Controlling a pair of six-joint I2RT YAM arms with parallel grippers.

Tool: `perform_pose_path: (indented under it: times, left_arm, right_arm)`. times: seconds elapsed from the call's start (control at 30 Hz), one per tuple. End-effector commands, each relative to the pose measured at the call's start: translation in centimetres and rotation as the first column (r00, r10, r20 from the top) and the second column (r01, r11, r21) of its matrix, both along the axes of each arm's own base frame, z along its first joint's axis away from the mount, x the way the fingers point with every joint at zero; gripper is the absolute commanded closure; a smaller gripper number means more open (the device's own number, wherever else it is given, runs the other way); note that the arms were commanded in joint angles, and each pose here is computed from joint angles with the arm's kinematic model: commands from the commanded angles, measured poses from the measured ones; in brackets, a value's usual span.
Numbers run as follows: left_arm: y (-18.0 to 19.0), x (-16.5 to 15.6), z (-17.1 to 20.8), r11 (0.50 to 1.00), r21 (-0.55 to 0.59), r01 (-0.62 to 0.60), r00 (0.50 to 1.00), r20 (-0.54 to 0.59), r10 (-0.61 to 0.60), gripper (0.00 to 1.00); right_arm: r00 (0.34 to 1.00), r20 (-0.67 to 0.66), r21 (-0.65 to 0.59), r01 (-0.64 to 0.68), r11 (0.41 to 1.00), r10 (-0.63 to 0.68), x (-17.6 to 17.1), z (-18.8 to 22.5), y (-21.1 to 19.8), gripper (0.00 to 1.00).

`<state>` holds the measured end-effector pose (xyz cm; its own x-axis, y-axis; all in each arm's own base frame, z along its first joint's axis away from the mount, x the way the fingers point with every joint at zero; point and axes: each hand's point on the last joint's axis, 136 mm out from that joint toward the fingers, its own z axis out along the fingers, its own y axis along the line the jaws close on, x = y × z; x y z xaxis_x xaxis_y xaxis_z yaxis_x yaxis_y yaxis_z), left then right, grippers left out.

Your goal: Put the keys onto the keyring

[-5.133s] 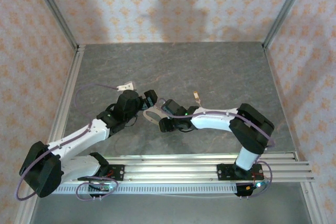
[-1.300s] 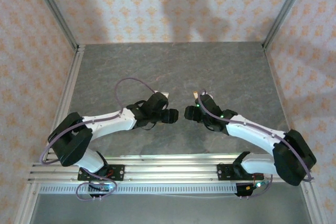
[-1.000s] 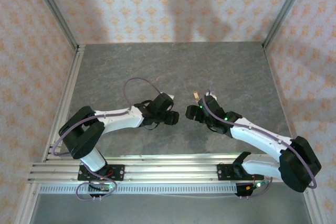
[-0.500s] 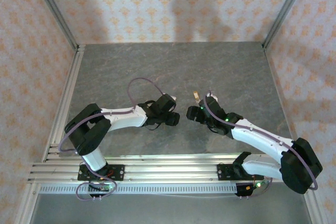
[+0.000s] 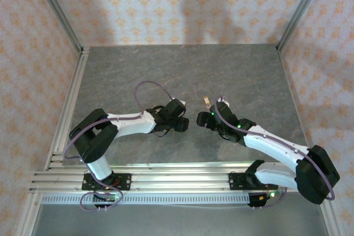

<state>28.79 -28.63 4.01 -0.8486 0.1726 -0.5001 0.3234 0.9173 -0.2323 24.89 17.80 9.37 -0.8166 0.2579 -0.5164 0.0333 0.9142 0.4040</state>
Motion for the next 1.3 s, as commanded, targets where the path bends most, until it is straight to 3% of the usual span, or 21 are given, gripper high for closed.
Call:
perform_pose_path:
  times: [0.0, 0.73, 1.03, 1.27]
  left_arm:
    - [-0.3, 0.4, 0.5, 1.000, -0.001, 0.006, 1.000, 0.031, -0.006, 0.47]
    - [-1.7, -0.7, 0.3, 0.996, -0.065, 0.057, 0.998, -0.001, -0.057, 0.50]
    - [-0.4, -0.5, -0.6, 1.000, 0.000, 0.021, 1.000, 0.005, -0.021, 0.50]
    - [0.1, -0.6, 1.7, 0.998, -0.054, -0.024, 0.998, 0.053, 0.027, 0.49]
  right_arm:
    - [0.999, 0.010, -0.005, 0.034, 0.999, -0.034, 0.2, 0.1, -0.7, 0.14]
    - [0.999, 0.008, -0.006, 0.039, 0.999, -0.039, 0.3, -0.1, -0.7, 0.14]
    - [0.999, 0.012, -0.006, 0.034, 0.999, -0.033, 0.5, 0.2, -0.5, 0.13]
    - [1.000, 0.005, -0.004, 0.029, 1.000, -0.029, 0.5, 0.1, -0.3, 0.14]
